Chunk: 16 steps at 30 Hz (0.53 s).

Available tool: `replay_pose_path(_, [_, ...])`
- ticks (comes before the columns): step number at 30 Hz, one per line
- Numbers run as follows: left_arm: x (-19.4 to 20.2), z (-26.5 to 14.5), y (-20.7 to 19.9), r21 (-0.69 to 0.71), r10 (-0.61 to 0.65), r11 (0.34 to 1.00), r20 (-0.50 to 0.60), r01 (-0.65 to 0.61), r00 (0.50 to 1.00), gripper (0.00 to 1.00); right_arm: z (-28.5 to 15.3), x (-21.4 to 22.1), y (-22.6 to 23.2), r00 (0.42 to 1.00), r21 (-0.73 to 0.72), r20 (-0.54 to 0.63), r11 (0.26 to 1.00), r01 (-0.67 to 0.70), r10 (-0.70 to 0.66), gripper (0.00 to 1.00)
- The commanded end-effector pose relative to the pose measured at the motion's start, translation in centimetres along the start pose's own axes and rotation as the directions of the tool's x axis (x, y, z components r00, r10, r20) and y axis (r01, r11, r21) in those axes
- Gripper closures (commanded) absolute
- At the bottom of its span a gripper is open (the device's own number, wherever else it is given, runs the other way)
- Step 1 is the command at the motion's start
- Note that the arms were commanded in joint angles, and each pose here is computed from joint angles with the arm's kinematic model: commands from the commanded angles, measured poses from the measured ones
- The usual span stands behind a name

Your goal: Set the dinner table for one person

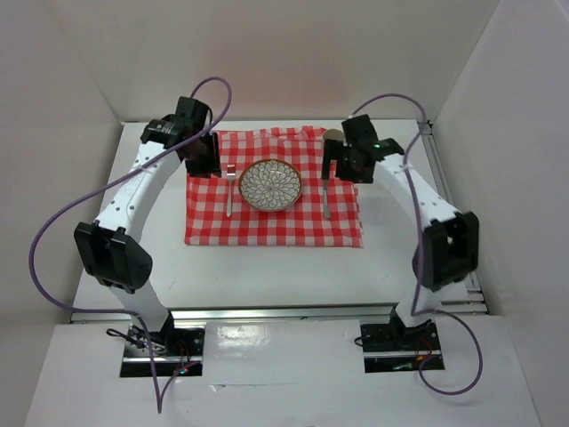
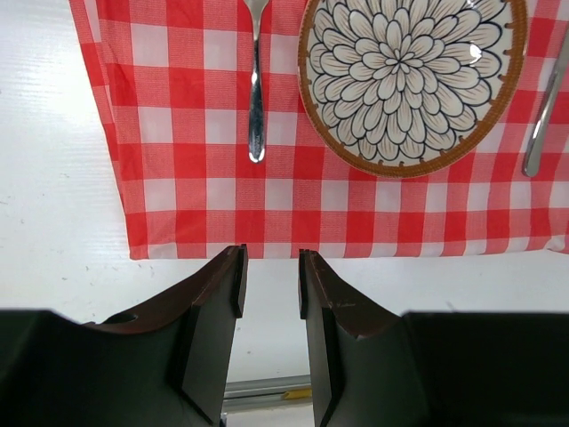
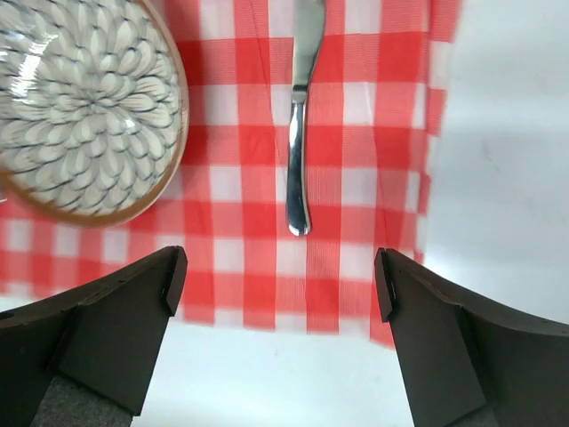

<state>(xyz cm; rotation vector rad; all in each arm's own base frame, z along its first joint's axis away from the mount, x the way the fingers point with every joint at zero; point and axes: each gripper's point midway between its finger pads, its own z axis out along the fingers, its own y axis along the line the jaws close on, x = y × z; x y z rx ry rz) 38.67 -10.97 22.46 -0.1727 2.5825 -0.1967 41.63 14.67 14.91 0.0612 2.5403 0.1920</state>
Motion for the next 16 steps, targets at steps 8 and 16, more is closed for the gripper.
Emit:
replay_pose_path(8, [-0.8, -4.2, -0.9, 0.097, -0.066, 0.994, 0.130, 0.053, 0.989, 0.53, -10.1, 2.2, -12.3, 0.879, 0.224, 0.279, 0.864, -0.450, 0.386, 0.00])
replay_pose_path(16, [-0.3, -4.4, -1.0, 0.120, -0.087, 0.990, 0.144, 0.070, 0.986, 0.53, -12.0, 1.7, -13.5, 0.864, 0.235, 0.315, 0.850, -0.472, 0.393, 0.00])
